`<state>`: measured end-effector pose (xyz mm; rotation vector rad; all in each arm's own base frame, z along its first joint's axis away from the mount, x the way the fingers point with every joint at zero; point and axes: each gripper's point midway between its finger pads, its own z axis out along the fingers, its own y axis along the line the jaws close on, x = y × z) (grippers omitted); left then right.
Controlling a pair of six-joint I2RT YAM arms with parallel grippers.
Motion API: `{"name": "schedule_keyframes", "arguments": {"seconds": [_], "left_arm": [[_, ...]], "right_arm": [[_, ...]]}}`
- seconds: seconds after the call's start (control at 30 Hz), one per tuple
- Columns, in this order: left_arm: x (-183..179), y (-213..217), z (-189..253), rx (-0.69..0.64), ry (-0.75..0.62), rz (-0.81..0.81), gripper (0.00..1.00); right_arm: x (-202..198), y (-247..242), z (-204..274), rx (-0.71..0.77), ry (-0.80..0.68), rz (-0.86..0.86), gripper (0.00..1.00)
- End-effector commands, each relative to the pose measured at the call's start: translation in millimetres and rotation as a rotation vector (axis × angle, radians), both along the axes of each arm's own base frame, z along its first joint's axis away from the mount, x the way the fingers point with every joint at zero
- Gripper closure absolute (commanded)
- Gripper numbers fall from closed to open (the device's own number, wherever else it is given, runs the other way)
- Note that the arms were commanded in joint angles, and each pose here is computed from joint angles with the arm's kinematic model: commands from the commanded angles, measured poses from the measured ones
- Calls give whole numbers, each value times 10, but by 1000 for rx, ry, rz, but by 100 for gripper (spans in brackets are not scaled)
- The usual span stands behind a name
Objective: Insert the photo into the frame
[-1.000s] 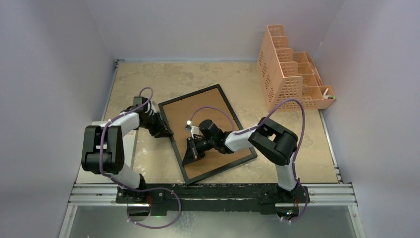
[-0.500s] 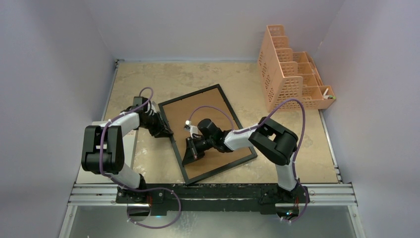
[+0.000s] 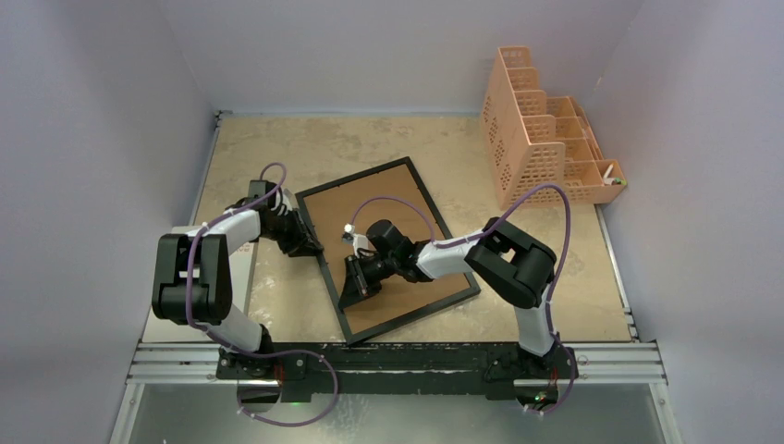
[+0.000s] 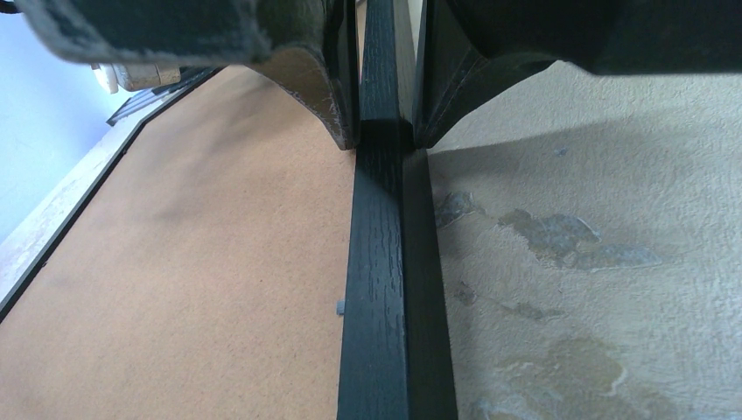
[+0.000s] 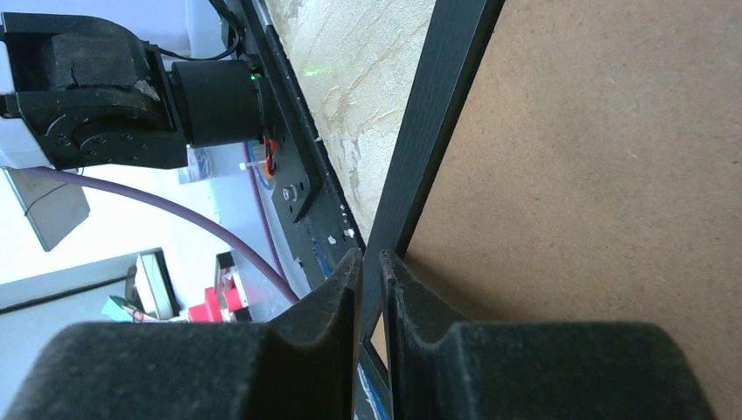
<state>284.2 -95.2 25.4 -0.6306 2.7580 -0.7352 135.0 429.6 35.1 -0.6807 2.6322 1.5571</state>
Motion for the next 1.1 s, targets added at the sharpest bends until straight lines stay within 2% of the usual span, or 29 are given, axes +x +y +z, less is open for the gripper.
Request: {"name": "schedule_keyframes", "arguments": {"seconds": [0.0, 0.23, 0.57, 0.73, 0.8, 0.9, 0.97, 1.07], "left_arm": [[-228, 302, -407, 198, 110, 10, 93], [-229, 310, -411, 204, 112, 11, 94], [-229, 325, -405, 213, 113, 13, 94], [-199, 300, -348, 198, 99, 12, 91], [-145, 263, -279, 177, 76, 8, 86], [-8, 188, -115, 134, 21, 1, 74], [97, 107, 29, 85, -19, -10, 63], [242, 61, 223, 58, -65, -15, 47]], "right_arm": [[2, -898, -1159, -505, -39, -106, 79], [26, -953, -1162, -522, -64, -117, 75], [148, -930, -1101, -520, -120, -151, 75], [339, -807, -670, -448, -188, -212, 75], [578, -730, -277, -380, -262, -285, 75], [1008, -794, 243, -342, -359, -442, 73], [1308, -983, 516, -354, -401, -561, 71], [1699, -1443, 773, -413, -447, -750, 61]]}}
